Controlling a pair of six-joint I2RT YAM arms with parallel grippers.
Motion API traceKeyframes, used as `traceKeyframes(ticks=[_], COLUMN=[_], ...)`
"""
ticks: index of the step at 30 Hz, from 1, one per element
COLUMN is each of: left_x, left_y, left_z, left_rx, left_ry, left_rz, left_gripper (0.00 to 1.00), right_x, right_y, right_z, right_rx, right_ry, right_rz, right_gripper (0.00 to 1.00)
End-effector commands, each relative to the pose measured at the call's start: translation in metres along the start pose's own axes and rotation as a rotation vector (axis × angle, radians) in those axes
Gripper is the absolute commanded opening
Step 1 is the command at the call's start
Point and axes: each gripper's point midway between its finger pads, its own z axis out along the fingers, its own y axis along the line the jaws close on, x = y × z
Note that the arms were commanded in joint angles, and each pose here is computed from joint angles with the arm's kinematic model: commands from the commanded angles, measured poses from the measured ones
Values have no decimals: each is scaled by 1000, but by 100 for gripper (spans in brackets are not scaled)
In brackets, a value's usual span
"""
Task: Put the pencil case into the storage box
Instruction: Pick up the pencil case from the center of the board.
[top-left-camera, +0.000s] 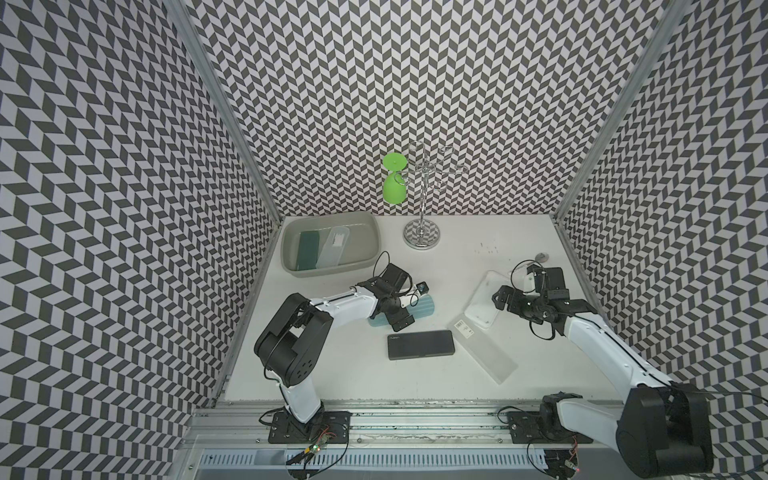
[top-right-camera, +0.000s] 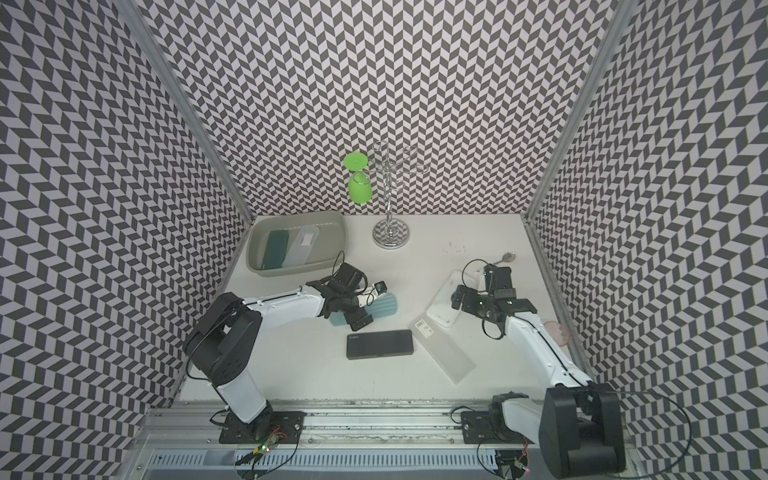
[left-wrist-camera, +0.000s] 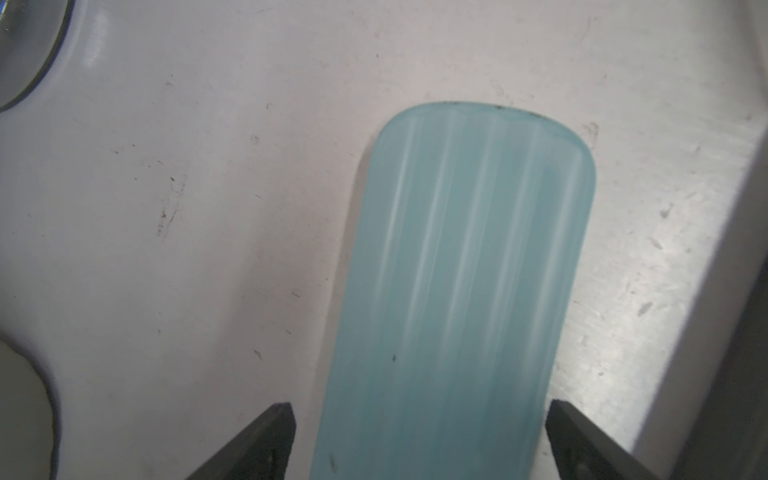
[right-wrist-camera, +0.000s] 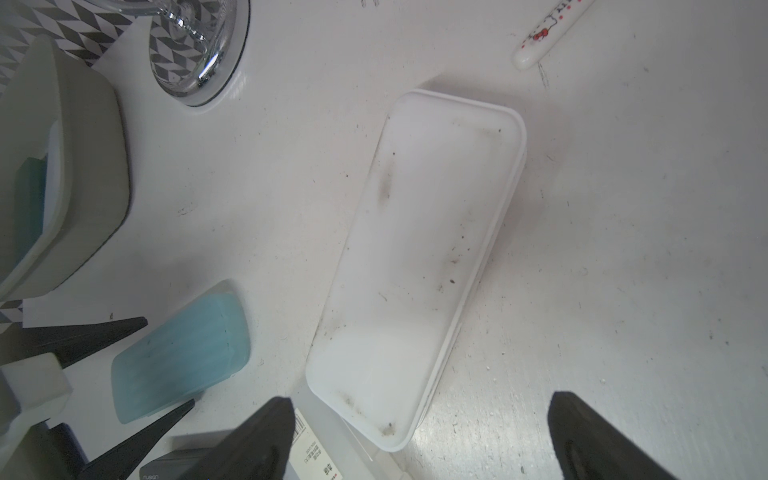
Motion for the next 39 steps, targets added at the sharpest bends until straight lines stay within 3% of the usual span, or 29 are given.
traceKeyframes(ticks=[1,7,11,17,22,27,33,39], left_x=[1,2,8,11,3,-30,-60,-56], left_y=[0,3,2,4,16,54,124,219], left_z=[10,23,28,21,9,-25,-72,-109], left_rx=[29,57,56,48,24,-44,-187,-424], left_ry=[-18,-3,19,25,19,-56,-145,-217], left_rz=[-8,-25,-38,-78,-141,-235,-328,-482], left_gripper=[100,98,89,76,76,76,77,80], right_x=[-9,-11,-12,-13,-14,-17,-21,-19], right_y=[3,4,4,3,3,3,4,3], right_z=[-5,-4,-6,-5,-4,-3,-1,4], right_rx=[-10,-10,-8,-4,-3,1,1,3], right_ry=[-36,-35,-40,-43,-43,-47,-48,-32], right_rz=[-9,-16,-24,-27,-28,-28,-39,-48], right_gripper=[100,100,100,100,100,100,100,100])
